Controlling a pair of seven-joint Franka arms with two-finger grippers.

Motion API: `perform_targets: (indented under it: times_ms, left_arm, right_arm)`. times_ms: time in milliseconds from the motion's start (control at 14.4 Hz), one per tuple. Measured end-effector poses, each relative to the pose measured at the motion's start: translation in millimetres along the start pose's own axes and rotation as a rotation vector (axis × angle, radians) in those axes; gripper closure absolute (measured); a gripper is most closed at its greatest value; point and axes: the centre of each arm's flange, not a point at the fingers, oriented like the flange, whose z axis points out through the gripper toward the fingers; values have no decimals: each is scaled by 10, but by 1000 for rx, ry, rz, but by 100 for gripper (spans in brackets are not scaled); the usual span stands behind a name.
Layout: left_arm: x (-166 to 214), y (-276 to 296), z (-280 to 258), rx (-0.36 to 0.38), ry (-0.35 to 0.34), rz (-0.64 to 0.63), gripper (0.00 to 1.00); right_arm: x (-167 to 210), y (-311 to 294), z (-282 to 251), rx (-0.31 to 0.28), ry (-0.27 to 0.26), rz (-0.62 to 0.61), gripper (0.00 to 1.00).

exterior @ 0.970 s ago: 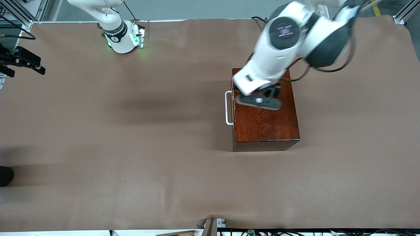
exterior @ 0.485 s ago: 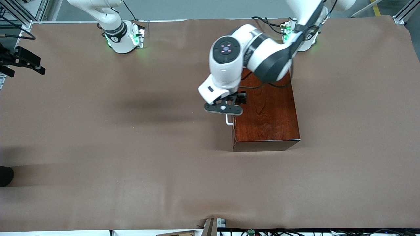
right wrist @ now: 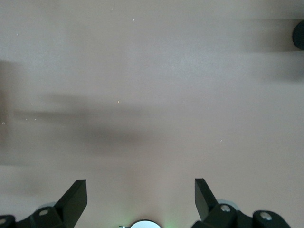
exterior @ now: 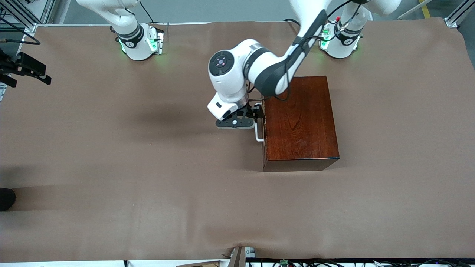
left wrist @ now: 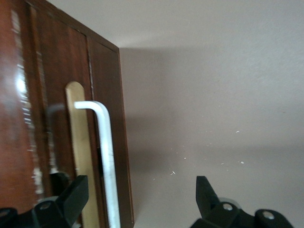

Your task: Open drawer, take yellow block, close drawer

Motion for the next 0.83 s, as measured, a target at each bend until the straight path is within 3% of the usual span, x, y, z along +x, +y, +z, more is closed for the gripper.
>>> perform_targets:
  times_ms: [831]
  left_arm:
    - [-34,63,372,74,-18,-6,0]
  right_arm:
    - [1,-12,0,5,0,-2,0]
